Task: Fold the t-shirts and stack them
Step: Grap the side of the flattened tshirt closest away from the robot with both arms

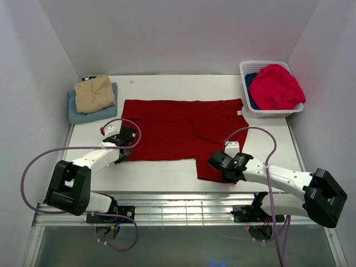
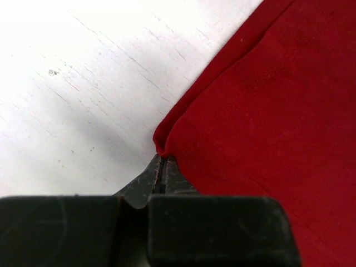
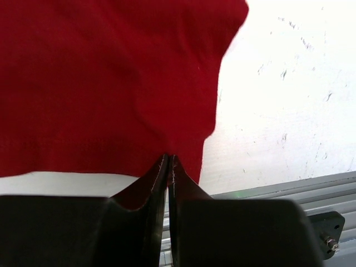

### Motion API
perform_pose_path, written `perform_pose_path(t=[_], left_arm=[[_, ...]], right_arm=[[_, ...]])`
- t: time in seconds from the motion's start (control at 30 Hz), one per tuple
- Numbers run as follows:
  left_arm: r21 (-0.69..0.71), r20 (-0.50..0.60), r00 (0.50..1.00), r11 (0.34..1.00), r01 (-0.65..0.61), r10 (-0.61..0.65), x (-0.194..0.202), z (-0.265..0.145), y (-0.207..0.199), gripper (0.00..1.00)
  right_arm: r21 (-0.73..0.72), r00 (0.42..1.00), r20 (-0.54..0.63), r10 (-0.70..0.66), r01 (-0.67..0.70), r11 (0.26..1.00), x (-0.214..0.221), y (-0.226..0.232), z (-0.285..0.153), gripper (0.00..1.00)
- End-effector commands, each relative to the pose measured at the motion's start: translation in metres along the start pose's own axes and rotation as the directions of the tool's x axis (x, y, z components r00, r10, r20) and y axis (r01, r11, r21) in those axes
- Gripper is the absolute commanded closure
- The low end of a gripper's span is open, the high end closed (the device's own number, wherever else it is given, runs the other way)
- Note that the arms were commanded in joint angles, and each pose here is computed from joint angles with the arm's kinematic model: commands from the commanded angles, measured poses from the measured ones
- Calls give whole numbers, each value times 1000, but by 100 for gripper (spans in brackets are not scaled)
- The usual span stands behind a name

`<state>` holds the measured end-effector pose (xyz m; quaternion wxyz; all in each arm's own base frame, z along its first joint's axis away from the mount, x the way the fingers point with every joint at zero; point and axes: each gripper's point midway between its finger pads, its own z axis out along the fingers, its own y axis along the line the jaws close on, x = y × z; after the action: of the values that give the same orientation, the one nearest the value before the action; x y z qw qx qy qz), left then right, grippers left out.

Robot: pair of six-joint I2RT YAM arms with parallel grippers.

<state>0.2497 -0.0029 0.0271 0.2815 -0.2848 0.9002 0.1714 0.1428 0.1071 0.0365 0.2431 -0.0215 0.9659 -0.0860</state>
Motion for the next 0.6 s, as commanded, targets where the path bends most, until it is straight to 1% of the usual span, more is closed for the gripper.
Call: perform_pose_path(t=[0.0,0.07,0.13,0.23,0.33,0.47,0.5,0.53,0.57], left_arm=[[38,93,993,997,68,-71,-31,-17,-4,100],[75,130,985,992,100,-109,-45,-28,-5,100],[98,168,976,987,125,-140,-59,-37,-6,100],[106,198,969,986,130,-149,-72,-44,-8,100],[104,209,968,987,121,-141,-79,-41,-16,100],[85,202,974,992,91,-106,-81,-27,-31,100],[82,201,975,993,82,-97,-82,-25,-34,100],[86,211,972,992,88,-104,-88,-24,-39,100],[68,202,976,995,74,-86,-86,-17,-42,100]], right_arm=[[38,997,72,-6,4,999,-27,3,-7,92],[50,994,106,-13,8,999,-42,6,-12,92],[77,993,115,-29,20,997,-50,8,-10,92],[121,990,138,-38,22,992,-69,7,-10,92],[188,987,156,-38,8,982,-85,-4,-5,92],[257,982,184,-32,-17,966,-108,-18,-1,92],[279,983,176,-47,-4,960,-112,-22,2,92],[304,981,193,-29,-31,952,-122,-30,3,92],[312,980,199,-28,-37,949,-128,-30,6,92]])
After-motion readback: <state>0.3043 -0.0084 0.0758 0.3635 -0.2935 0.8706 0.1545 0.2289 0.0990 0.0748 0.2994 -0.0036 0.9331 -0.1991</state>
